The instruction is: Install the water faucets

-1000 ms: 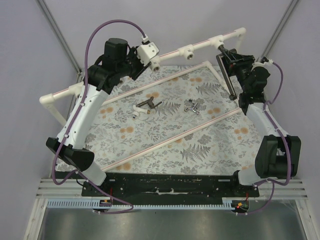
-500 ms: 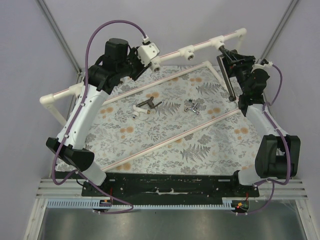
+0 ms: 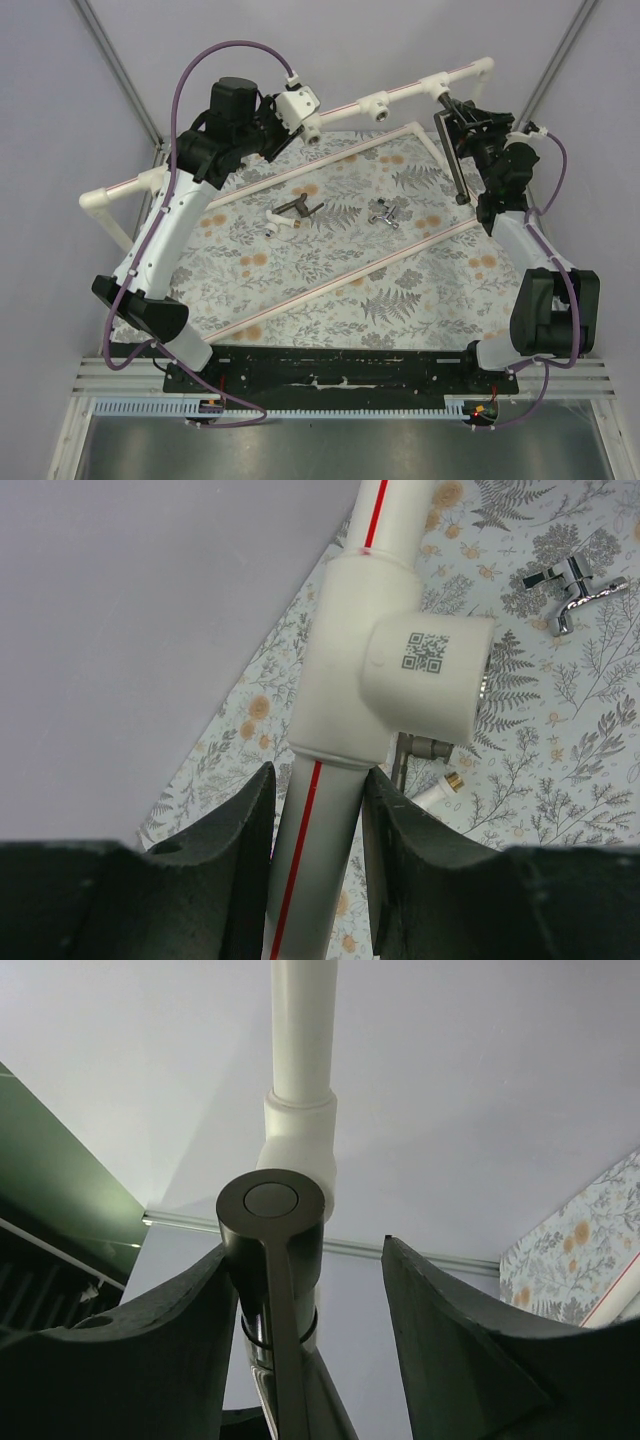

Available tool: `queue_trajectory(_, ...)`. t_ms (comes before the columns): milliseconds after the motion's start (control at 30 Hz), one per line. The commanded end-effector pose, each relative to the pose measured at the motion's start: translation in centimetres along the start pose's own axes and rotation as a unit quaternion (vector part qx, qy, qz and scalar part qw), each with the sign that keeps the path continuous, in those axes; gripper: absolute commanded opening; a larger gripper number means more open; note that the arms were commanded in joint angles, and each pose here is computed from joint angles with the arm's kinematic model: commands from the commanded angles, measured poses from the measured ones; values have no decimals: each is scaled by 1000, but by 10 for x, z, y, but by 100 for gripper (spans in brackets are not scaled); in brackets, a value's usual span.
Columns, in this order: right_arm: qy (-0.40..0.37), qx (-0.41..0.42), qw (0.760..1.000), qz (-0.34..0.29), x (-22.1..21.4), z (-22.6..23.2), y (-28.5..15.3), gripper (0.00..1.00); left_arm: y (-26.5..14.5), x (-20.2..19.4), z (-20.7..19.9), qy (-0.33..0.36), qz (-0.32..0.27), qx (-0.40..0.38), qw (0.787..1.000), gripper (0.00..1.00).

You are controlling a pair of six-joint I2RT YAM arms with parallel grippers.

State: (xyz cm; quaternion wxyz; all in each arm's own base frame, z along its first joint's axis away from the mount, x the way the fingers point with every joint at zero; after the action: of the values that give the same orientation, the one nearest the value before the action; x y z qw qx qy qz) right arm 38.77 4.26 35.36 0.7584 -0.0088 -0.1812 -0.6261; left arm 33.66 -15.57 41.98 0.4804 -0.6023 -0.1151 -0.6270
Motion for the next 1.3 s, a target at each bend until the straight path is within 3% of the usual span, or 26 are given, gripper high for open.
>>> queue_trajectory(0, -30, -6, 999, -44, 17, -3, -8, 66, 7, -3, 0, -55, 7, 21, 998, 2)
queue_trajectory(100, -49, 1, 998, -46, 18, 1, -12, 75, 9, -4, 0, -57, 8, 23, 998, 2)
queue_trajectory(133, -55, 3, 997, -45, 18, 3, -13, 94, 9, -4, 1, -58, 8, 25, 998, 2)
queue_trajectory(167, -63, 6, 997, -43, 19, 4, -14, 98, 9, -4, 1, -58, 8, 26, 998, 2)
queue_trajectory(467, -170, 6, 985, -18, 14, 15, -32, 98, 10, -5, 4, -61, 7, 33, 998, 2)
queue_trajectory(633, -277, -42, 960, -4, 14, 17, -54, 98, 10, -4, 5, -65, 4, 37, 997, 2)
queue_trajectory(833, -447, -156, 881, -14, 25, 16, -98, 98, 10, -3, 6, -71, 4, 41, 997, 2)
queue_trajectory(967, -588, -162, 791, 40, 27, 21, -128, 98, 8, 1, 7, -76, -3, 46, 996, 2)
queue_trajectory(1067, -649, -129, 746, 77, 21, 26, -141, 98, 9, 1, 8, -84, -2, 52, 995, 2)
queue_trajectory(1267, -773, -116, 612, 119, 35, 57, -128, 98, 12, -1, 8, -102, 3, 64, 993, 2)
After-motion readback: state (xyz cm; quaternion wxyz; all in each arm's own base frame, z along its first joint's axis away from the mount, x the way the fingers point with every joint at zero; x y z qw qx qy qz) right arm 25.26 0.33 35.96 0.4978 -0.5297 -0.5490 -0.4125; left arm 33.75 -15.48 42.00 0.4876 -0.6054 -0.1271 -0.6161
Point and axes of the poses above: each gripper's point midway between its finger pads, its own y axis out along the fingers, its own z axis along the line the jaws close on, x = y × z, the point moved 9 cm from there along -y, back along the fingers, and after that the axes turned 15 degrees about -y, right-handed, at the moved point
